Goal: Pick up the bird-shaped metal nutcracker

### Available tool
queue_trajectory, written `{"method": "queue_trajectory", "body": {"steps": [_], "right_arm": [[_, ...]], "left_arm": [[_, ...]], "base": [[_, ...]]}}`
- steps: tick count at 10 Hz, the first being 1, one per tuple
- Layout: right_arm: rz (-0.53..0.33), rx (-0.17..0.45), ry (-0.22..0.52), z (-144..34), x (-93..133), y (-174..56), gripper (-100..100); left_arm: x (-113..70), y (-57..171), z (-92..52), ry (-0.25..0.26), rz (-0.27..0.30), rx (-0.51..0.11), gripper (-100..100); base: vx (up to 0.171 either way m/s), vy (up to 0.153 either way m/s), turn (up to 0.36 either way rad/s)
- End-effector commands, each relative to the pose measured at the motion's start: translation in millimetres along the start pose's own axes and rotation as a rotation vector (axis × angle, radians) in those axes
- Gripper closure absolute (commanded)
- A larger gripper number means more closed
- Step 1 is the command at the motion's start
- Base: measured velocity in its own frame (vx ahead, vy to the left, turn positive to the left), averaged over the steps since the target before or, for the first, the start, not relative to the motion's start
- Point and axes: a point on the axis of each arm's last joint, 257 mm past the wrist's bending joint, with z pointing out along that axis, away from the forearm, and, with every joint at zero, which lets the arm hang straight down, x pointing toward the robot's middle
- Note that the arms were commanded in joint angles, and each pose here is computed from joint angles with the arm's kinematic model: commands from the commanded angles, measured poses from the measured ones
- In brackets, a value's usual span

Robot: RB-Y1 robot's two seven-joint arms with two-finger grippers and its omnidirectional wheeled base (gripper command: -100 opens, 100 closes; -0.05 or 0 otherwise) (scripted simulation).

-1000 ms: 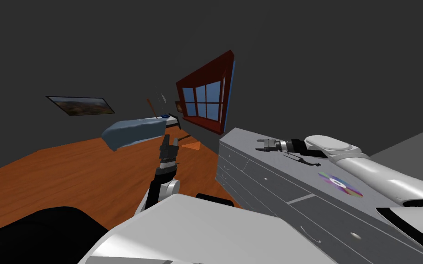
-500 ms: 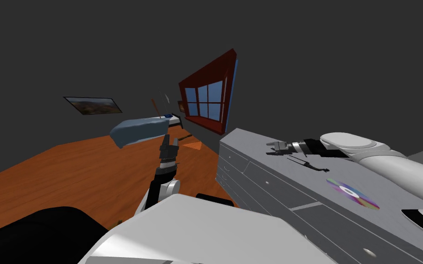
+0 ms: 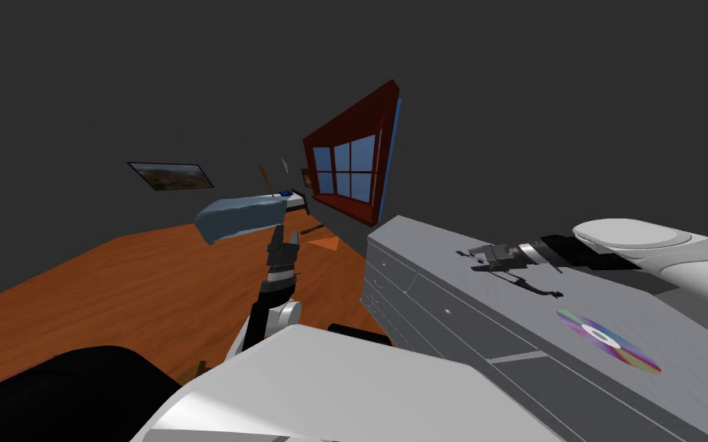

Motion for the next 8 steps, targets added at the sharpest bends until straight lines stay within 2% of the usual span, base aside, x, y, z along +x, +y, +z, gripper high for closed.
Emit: {"method": "queue_trajectory", "body": {"steps": [1, 2, 3, 5, 6, 7, 8], "right_arm": [[0.041, -0.017, 0.067, -15.3, 23, 6, -100], [0.041, -0.017, 0.067, -15.3, 23, 6, -100], [0.074, -0.031, 0.116, -28.4, 41, 11, -100], [0.074, -0.031, 0.116, -28.4, 41, 11, -100], [0.105, -0.045, 0.159, -40.4, 57, 18, -100], [0.105, -0.045, 0.159, -40.4, 57, 18, -100], [0.134, -0.059, 0.195, -51.0, 70, 24, -100]], "left_arm": [[0.0, 0, 0.0, 0.0, 0.0, 0.0, 0], [0.0, 0, 0.0, 0.0, 0.0, 0.0, 0], [0.0, 0, 0.0, 0.0, 0.0, 0.0, 0], [0.0, 0, 0.0, 0.0, 0.0, 0.0, 0], [0.0, 0, 0.0, 0.0, 0.0, 0.0, 0], [0.0, 0, 0.0, 0.0, 0.0, 0.0, 0], [0.0, 0, 0.0, 0.0, 0.0, 0.0, 0]], "base": [[0.014, -0.059, 0.049], [0.011, -0.043, 0.025], [0.006, -0.043, 0.054], [0.008, -0.025, 0.01], [0.012, -0.025, 0.034], [0.01, -0.031, 0.027], [0.012, -0.037, 0.036]]}}
